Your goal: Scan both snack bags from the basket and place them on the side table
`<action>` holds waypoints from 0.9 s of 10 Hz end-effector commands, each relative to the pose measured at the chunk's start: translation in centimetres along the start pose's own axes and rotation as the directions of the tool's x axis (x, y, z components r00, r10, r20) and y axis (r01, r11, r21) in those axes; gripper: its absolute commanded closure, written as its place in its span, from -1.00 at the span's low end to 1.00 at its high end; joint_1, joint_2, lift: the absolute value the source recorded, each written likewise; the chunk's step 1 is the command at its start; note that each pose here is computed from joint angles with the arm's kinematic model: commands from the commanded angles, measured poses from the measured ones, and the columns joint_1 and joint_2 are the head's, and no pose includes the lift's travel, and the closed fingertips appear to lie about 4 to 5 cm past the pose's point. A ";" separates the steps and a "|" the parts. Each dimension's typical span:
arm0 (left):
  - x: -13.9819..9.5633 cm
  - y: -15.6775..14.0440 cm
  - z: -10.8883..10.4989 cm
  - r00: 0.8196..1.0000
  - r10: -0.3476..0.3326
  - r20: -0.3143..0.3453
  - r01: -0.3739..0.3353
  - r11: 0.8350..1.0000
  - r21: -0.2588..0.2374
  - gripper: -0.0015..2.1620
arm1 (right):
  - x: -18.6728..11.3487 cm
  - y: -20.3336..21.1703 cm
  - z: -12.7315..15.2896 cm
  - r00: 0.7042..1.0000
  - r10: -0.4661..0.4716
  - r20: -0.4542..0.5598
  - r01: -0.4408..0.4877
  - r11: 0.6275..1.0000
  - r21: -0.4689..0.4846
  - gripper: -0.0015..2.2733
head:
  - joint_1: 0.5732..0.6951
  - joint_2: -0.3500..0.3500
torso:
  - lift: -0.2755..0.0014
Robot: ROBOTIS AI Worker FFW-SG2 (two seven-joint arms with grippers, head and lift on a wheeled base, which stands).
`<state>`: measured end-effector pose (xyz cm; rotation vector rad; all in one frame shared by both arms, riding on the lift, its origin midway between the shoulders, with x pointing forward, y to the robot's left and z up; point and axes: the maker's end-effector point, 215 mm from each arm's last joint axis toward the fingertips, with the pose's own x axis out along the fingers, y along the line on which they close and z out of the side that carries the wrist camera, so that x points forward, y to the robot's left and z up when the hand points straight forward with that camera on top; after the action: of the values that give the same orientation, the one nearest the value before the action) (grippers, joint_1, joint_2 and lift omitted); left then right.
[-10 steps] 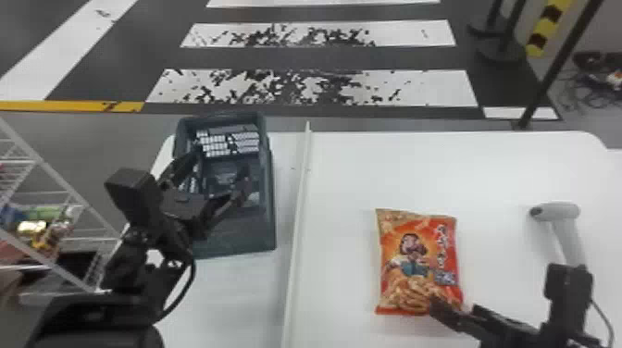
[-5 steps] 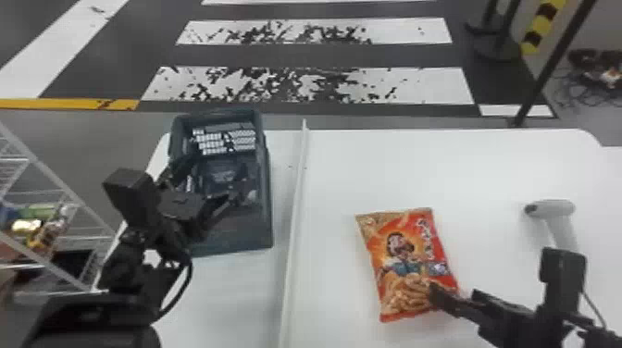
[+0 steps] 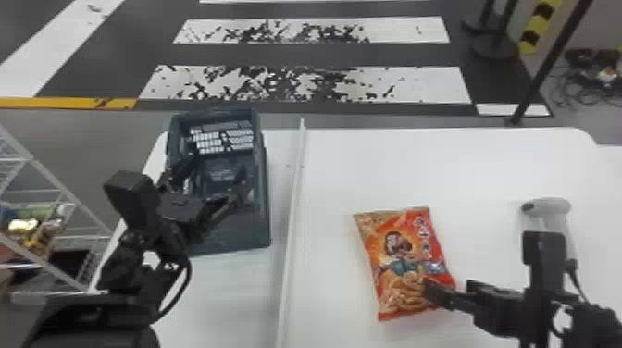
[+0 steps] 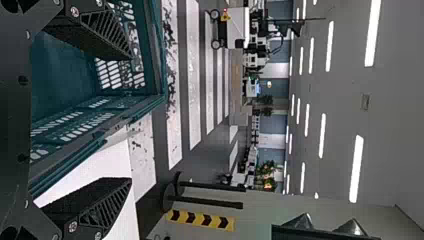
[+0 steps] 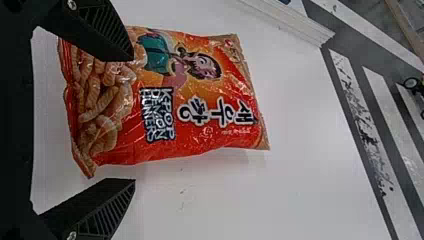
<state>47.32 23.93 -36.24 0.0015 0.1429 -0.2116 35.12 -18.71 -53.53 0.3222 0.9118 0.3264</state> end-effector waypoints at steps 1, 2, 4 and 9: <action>-0.1 0.0 -0.1 1.000 -0.003 -0.002 0.003 1.000 -0.001 -0.87 | 0.8 -0.6 -1.5 0.995 0.015 -0.099 -0.014 1.000 0.011 -0.95 | 1.00 0.20 | 0.45; -0.1 0.0 0.0 1.000 -0.003 0.000 0.003 1.000 0.000 -0.87 | 1.1 -0.5 -2.4 0.988 0.047 -0.147 -0.042 0.999 0.033 -0.95 | 1.00 0.22 | 0.45; -0.2 0.0 -0.2 1.000 -0.003 -0.003 0.003 1.000 -0.001 -0.87 | 1.5 -0.3 -2.7 0.979 0.100 -0.179 -0.093 0.995 0.047 0.12 | 1.00 0.24 | 0.45; -0.6 0.4 -0.4 1.000 0.005 -0.003 -0.005 1.000 0.000 -0.87 | 0.5 0.1 1.1 0.995 0.099 -0.018 -0.099 0.995 -0.024 0.99 | 1.00 0.23 | 0.45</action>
<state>46.81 24.33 -36.65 0.0018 0.1492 -0.2081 35.98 -18.59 -53.72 0.3495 0.9341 0.4297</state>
